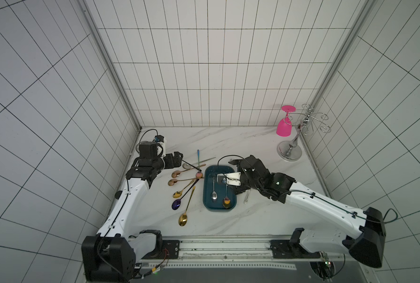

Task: Put the spoon into the storage box
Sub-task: Pick up the spoon from the center of the board.

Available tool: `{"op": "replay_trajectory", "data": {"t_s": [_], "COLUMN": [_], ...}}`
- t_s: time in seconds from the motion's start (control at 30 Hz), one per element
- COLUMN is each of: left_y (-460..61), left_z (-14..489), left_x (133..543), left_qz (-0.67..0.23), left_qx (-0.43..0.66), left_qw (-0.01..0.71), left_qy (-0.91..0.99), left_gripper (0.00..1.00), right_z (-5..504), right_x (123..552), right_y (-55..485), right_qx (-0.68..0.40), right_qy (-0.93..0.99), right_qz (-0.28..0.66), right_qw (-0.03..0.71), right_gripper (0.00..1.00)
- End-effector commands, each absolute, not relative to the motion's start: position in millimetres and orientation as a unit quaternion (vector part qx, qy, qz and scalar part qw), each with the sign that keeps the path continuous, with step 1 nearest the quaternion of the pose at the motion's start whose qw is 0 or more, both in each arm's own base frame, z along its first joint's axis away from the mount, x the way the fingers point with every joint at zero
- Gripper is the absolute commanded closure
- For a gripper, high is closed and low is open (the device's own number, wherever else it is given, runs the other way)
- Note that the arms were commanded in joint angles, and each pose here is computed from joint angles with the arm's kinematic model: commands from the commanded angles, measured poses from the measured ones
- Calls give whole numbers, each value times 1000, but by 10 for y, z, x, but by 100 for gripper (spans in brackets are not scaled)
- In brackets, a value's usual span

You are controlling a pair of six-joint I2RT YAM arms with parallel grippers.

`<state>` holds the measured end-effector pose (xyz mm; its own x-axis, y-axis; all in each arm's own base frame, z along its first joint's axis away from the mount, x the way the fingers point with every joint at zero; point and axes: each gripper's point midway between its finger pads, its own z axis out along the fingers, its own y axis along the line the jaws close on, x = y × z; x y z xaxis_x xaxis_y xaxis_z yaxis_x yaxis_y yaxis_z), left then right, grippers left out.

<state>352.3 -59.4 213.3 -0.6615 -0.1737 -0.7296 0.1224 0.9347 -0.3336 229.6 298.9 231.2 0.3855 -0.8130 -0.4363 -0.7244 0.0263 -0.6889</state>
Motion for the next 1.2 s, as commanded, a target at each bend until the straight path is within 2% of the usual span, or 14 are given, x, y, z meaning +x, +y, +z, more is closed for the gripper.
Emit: {"op": "replay_trajectory", "data": {"t_s": [0.0,0.27,0.5,0.73,0.9,1.17], "left_y": [-681,-902,-1130,-1209,-1331,-1680], "left_z": [2052,1884,1699,1568,1475,1222], "left_x": [3536,3624,3647,3721,3749,3811], "left_qz": [-193,-212,-220,-218,-216,-192], "left_qx": [-7,3,17,10,18,39], "left_qw": [399,357,320,297,286,244], "left_qy": [897,910,921,930,933,950], "left_gripper": [2,7,11,18,19,27], "right_z": [2439,2735,2794,2739,2752,2779], "right_x": [2406,2458,2528,2506,2519,2558], "right_y": [2741,2131,1487,1203,1109,904], "right_qx": [-613,-449,-293,-238,-219,-180], "right_qy": [620,702,756,776,779,783], "right_qz": [-46,-30,-67,-88,-106,-147], "right_qw": [487,552,582,577,578,577], "right_gripper": [1,1,1,1,1,1]}}
